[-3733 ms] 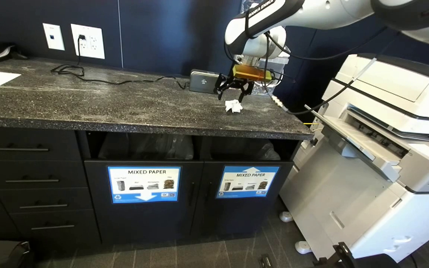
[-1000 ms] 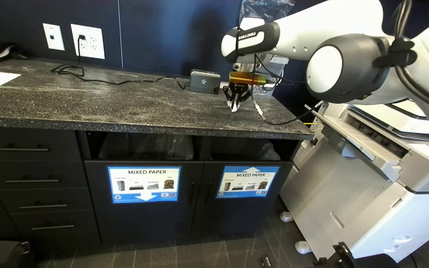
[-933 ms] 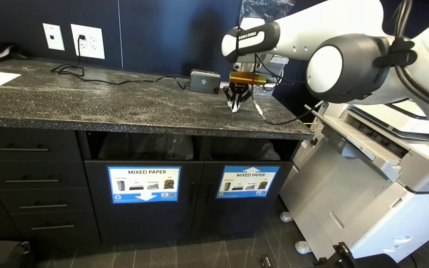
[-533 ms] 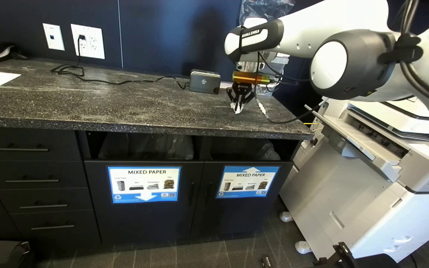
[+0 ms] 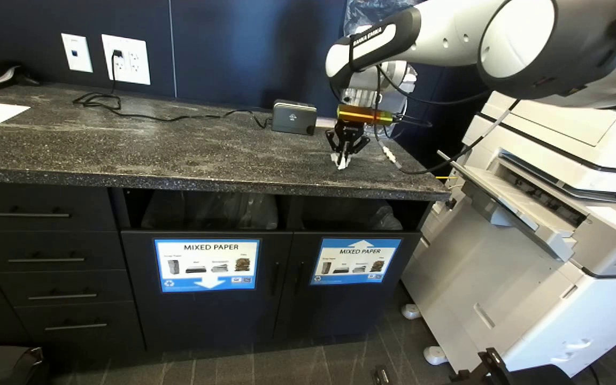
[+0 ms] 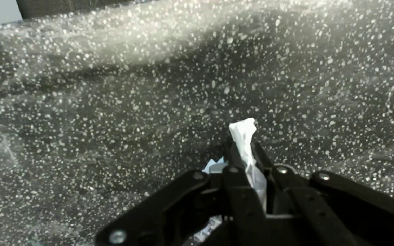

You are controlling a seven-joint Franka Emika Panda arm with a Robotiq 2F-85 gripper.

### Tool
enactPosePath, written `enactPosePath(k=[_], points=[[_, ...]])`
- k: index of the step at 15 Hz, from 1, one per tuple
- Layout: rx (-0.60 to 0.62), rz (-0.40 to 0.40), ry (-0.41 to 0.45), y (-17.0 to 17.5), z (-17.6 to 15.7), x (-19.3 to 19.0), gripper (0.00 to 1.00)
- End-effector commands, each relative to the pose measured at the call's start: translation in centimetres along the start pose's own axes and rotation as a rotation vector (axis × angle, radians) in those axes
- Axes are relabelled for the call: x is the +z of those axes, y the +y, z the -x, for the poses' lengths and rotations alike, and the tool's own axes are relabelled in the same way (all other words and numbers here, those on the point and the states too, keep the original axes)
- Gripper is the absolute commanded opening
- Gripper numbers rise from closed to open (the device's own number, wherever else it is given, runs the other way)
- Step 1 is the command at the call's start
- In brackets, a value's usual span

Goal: Put the paper in the bin to the right

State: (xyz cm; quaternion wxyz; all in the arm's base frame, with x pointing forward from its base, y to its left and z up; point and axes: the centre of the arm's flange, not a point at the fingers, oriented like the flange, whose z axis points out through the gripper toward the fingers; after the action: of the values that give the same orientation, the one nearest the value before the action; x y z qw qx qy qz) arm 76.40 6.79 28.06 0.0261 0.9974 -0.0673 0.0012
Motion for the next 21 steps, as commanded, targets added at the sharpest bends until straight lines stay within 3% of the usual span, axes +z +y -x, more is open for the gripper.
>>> enactPosePath(k=[1, 13, 18, 21], points=[[-0.039, -0.047, -0.014, 0.8, 7.8, 1.4, 0.13], [-0.074, -0.110, 0.025, -0.8, 16.5, 2.1, 0.13], [-0.044, -0.146, 0.021, -0.8, 22.2, 2.8, 0.13], [-0.025, -0.158, -0.023, -0.4, 27.1, 5.5, 0.13]])
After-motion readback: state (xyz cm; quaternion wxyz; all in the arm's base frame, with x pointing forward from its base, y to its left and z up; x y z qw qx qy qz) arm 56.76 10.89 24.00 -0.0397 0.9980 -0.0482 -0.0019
